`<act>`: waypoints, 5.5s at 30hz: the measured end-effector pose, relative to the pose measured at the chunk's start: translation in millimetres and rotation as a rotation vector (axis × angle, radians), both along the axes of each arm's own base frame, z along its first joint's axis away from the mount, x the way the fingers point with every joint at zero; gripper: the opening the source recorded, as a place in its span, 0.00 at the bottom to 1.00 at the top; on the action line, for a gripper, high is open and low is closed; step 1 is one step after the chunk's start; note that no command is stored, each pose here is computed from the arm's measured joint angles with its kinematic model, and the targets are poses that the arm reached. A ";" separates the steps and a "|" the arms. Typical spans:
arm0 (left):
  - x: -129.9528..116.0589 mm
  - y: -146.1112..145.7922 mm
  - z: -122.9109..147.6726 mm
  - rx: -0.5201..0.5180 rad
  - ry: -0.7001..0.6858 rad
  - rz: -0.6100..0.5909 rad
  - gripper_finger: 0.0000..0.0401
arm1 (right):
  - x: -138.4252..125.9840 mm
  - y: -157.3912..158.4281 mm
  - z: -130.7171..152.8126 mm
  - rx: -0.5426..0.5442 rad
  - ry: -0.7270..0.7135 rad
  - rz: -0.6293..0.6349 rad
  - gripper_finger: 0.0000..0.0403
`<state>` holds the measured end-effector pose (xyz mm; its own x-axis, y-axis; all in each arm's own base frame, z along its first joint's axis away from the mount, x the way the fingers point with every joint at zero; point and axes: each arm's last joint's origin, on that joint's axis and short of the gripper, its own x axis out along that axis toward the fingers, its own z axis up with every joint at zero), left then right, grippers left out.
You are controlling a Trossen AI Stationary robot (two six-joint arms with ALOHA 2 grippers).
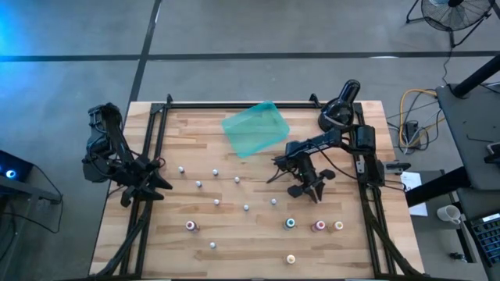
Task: Pick & Place food coloring
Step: Adjust the red small food coloring bottle
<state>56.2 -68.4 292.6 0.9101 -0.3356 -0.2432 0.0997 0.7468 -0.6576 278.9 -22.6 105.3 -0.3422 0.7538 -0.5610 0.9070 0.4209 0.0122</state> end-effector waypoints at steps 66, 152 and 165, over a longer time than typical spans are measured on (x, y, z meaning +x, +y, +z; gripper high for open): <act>0.0 0.1 0.1 -0.013 0.005 0.004 0.56 | -0.3 39.4 -10.4 -0.106 -0.084 0.222 0.14; 58.7 17.8 10.3 0.628 -0.067 0.745 0.56 | 130.9 12.4 117.0 -0.704 -1.587 -1.543 0.17; 98.0 85.6 13.3 0.789 -0.024 0.559 0.56 | 134.5 -15.3 125.6 -0.670 -1.632 -1.507 0.17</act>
<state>154.2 17.2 305.9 0.8963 0.3995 -0.1923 -0.3974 0.9162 0.0508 413.4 -38.0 230.9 0.9129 -0.3901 0.1199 -0.1495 -0.0465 0.9877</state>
